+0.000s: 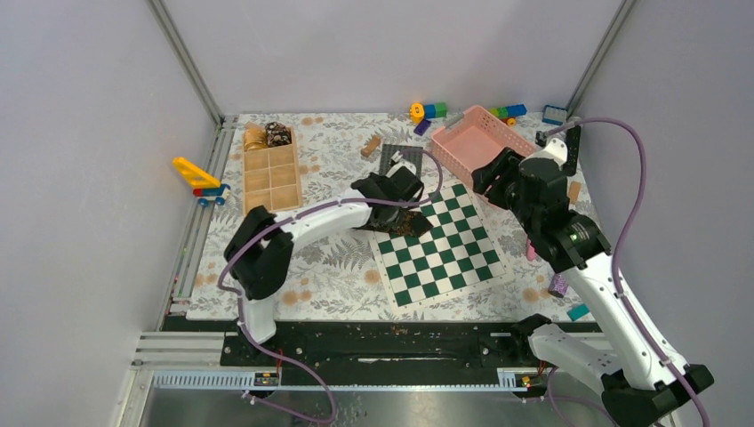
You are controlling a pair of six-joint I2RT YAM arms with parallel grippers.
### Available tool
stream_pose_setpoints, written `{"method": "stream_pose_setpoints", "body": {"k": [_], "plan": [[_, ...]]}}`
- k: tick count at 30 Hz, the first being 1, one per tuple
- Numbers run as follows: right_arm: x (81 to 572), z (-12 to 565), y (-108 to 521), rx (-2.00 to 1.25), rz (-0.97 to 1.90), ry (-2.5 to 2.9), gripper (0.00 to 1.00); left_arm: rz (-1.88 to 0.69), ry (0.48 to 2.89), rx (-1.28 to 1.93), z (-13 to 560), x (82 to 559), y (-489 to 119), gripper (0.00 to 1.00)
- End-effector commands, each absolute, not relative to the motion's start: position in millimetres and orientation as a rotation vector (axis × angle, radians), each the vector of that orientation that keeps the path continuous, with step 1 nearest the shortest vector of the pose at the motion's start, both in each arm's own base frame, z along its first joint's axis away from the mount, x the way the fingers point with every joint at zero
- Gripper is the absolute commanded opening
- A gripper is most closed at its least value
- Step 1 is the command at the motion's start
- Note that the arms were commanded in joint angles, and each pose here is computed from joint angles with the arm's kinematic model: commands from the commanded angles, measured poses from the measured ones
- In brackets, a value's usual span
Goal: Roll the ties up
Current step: Roll the tie at the center of the board.
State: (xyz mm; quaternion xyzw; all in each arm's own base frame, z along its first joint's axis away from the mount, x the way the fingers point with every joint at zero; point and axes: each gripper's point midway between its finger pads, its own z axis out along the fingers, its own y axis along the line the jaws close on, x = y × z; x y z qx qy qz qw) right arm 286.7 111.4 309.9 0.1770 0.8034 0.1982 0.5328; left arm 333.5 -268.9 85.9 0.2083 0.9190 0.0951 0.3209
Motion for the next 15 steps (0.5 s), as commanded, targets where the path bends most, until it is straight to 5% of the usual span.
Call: {"method": "stream_pose_setpoints", "body": {"k": [1,9,15], "plan": [[299,303,103,0.545,0.439,1.903,0.61,-0.006,2.294,0.409,148,341,-281,0.70],[321,272,130,0.535,0.515,1.977,0.60,-0.341,2.229,0.062,175,357,-221,0.72],[340,217,223,0.311,0.868,2.215,0.50,-0.689,2.142,-0.149,163,368,-194,0.72]]}}
